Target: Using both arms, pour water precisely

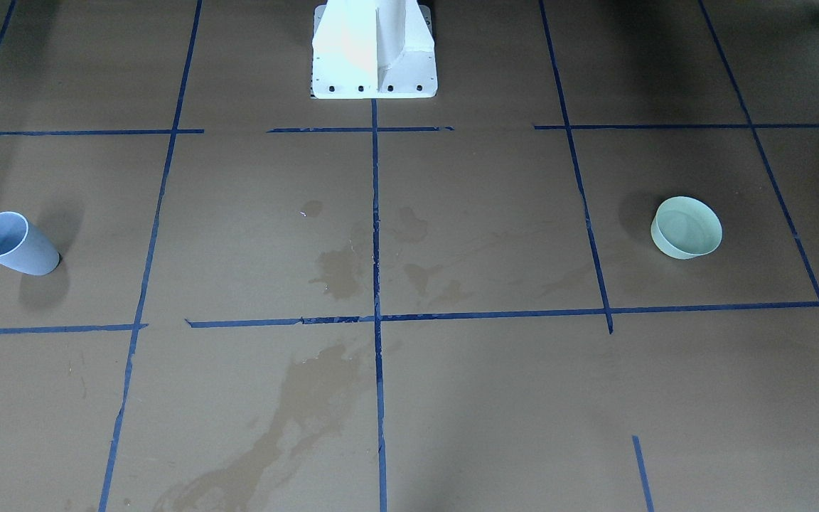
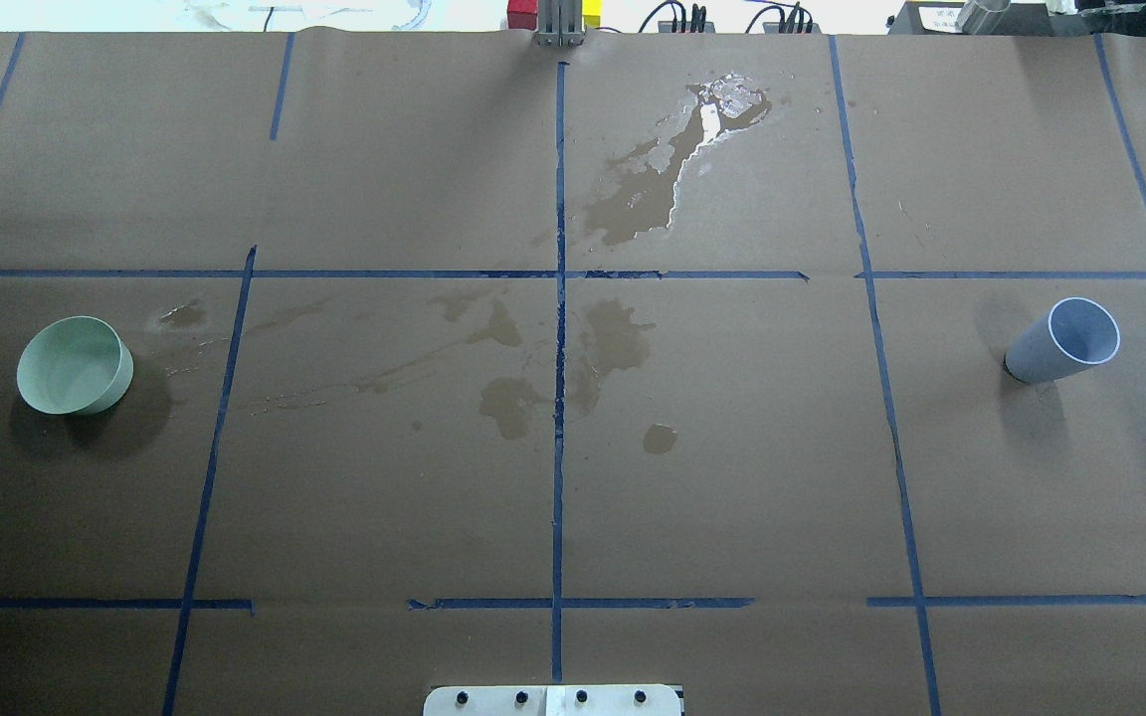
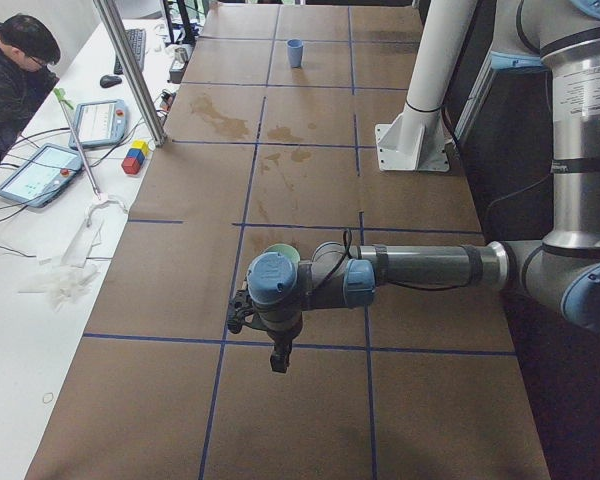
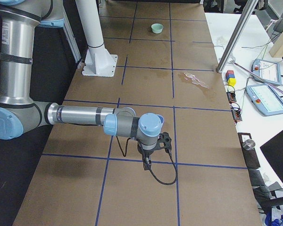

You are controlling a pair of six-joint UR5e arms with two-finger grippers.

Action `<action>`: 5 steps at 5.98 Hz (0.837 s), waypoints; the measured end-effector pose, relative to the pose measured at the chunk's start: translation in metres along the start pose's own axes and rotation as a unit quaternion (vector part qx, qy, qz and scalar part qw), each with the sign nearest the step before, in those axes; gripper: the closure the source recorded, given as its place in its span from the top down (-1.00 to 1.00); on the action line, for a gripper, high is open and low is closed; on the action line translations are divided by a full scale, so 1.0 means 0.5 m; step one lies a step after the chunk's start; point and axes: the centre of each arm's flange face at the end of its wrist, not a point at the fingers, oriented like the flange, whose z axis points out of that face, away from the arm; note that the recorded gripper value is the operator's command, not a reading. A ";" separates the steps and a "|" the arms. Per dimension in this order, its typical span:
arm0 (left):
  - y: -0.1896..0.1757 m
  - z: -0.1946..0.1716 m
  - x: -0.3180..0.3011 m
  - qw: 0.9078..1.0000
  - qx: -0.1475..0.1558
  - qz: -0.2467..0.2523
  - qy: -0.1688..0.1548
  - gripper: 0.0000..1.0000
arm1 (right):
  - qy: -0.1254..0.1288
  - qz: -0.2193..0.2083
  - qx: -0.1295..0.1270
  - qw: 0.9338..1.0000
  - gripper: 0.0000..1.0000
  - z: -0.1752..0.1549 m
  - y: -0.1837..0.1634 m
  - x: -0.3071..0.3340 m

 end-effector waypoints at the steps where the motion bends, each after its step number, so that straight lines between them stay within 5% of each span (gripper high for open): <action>1: 0.000 0.001 0.001 1.000 -0.001 0.001 0.001 1.00 | 0.000 -0.001 0.000 1.000 1.00 -0.001 0.000 -0.001; 3: -0.009 -0.003 0.006 1.000 0.002 0.005 -0.001 1.00 | -0.001 0.000 0.000 1.000 1.00 0.000 0.000 -0.001; 5: -0.094 -0.047 0.035 0.999 0.030 0.033 -0.008 1.00 | 0.000 -0.005 0.004 1.000 1.00 -0.007 -0.004 -0.007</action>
